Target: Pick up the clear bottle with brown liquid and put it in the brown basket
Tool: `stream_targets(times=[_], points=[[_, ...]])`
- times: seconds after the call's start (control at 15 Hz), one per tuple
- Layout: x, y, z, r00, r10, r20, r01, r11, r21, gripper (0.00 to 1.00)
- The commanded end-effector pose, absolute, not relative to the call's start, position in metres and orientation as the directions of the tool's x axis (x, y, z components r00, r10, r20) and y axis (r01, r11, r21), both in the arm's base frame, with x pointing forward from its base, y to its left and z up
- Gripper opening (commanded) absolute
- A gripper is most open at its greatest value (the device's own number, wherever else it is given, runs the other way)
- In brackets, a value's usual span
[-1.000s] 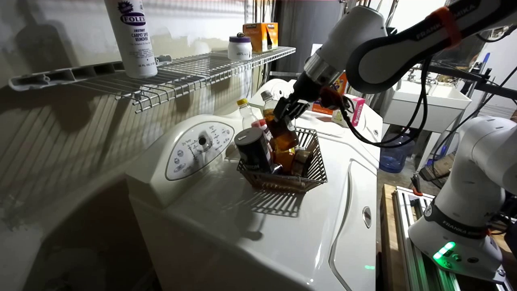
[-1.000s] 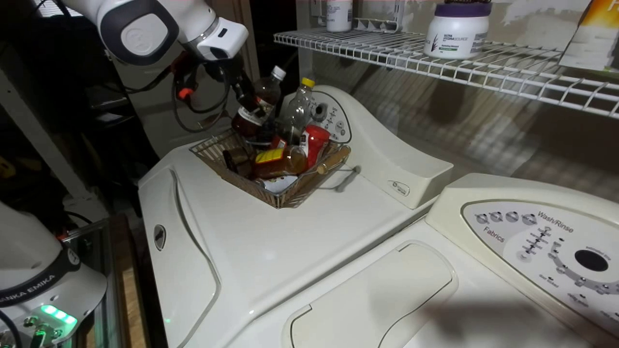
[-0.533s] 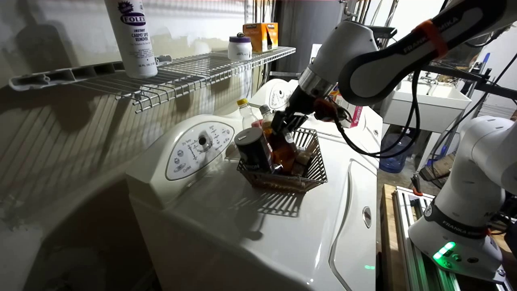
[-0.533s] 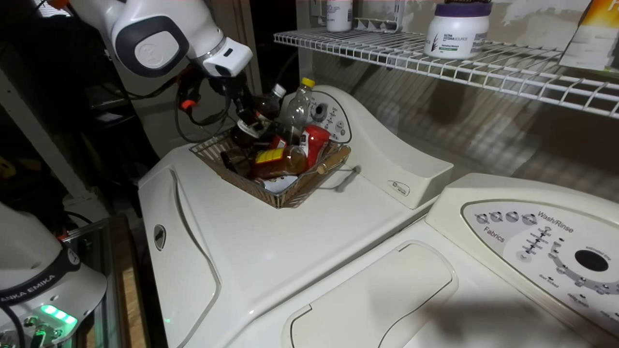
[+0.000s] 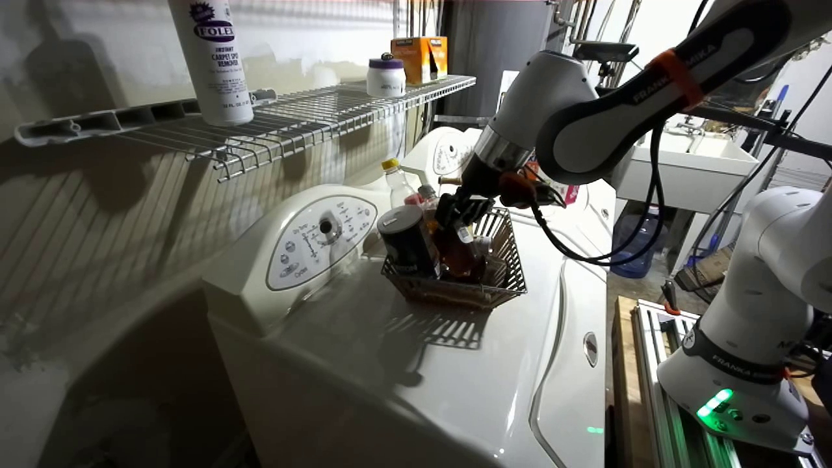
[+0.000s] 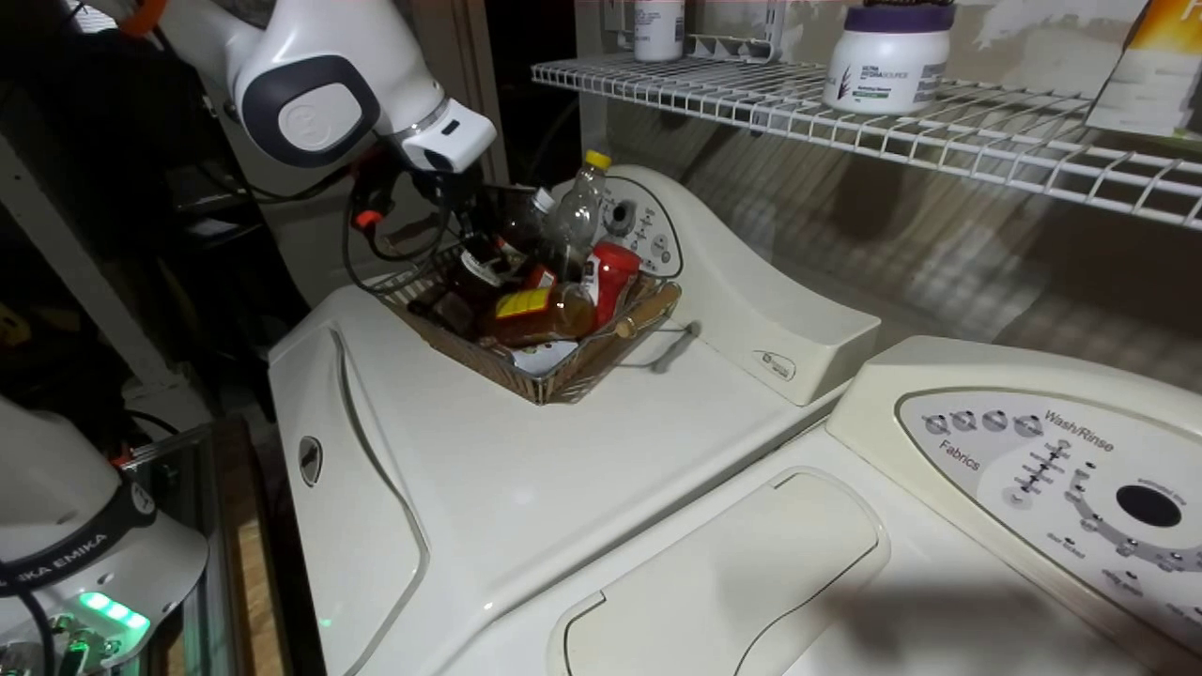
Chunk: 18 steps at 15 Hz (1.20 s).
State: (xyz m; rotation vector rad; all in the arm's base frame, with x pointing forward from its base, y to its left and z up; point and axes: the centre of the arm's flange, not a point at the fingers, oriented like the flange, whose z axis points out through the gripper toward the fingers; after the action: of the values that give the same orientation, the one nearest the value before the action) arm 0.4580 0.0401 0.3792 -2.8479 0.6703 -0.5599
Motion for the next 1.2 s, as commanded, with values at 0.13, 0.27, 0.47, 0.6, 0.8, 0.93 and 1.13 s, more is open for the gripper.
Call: stream_targets(times=[0.13, 0.27, 0.47, 0.6, 0.8, 0.93, 1.13], points=[[0.464, 0.042, 0.393, 0.808, -0.476, 0.346, -0.417, -0.878, -0.234, 0.95], [0.462, 0.041, 0.404, 0.805, -0.469, 0.364, -0.41, -0.882, -0.231, 1.0], [0.458, 0.041, 0.426, 0.797, -0.46, 0.391, -0.401, -0.888, -0.226, 1.0], [0.454, 0.041, 0.443, 0.802, -0.458, 0.383, -0.4, -0.889, -0.224, 1.0], [0.448, 0.042, 0.468, 0.823, -0.417, 0.385, -0.377, -0.909, -0.179, 1.0], [0.445, 0.042, 0.485, 0.834, -0.386, 0.395, -0.361, -0.922, -0.139, 1.0], [0.442, 0.043, 0.509, 0.833, -0.371, 0.411, -0.36, -0.927, -0.107, 1.0]])
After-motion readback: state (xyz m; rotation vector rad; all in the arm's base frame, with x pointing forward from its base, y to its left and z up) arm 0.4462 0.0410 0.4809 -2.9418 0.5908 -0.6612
